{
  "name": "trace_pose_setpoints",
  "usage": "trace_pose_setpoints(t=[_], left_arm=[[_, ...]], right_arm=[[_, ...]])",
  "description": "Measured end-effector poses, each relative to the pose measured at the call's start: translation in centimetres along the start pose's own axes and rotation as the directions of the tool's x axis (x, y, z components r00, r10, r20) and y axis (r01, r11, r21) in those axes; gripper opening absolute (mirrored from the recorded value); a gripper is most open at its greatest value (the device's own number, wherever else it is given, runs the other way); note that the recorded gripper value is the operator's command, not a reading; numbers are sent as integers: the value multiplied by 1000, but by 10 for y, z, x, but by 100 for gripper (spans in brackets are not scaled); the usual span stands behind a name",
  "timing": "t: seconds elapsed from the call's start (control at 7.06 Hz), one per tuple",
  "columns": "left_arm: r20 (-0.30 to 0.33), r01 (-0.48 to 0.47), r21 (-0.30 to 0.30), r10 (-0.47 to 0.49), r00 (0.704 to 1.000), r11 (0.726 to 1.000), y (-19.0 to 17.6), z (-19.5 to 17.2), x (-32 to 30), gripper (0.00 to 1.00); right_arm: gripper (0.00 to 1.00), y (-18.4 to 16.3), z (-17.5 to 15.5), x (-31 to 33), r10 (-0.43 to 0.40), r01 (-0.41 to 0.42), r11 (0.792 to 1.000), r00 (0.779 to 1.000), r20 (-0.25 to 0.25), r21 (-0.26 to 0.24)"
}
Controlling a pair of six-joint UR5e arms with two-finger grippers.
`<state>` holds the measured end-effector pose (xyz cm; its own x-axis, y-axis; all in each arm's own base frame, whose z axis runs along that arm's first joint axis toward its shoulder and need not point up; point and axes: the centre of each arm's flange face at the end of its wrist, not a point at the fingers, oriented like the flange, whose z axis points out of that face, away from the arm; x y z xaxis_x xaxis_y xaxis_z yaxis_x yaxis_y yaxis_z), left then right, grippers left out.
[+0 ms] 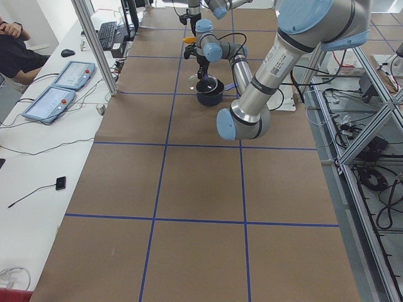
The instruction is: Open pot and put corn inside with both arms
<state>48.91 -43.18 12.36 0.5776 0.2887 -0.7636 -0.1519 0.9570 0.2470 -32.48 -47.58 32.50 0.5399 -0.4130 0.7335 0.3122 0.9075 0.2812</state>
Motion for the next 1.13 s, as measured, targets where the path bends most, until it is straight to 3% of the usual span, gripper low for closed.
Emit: trace_pose_setpoints(t=[0.71, 1.13], left_arm=[[17, -107, -18, 107, 994, 994, -11, -30, -131, 58], [67, -165, -37, 167, 984, 986, -11, -37, -221, 58]], right_arm=[[25, -20, 27, -186, 123, -125, 991, 991, 62, 38], [31, -18, 45, -246, 106, -107, 994, 990, 94, 5]])
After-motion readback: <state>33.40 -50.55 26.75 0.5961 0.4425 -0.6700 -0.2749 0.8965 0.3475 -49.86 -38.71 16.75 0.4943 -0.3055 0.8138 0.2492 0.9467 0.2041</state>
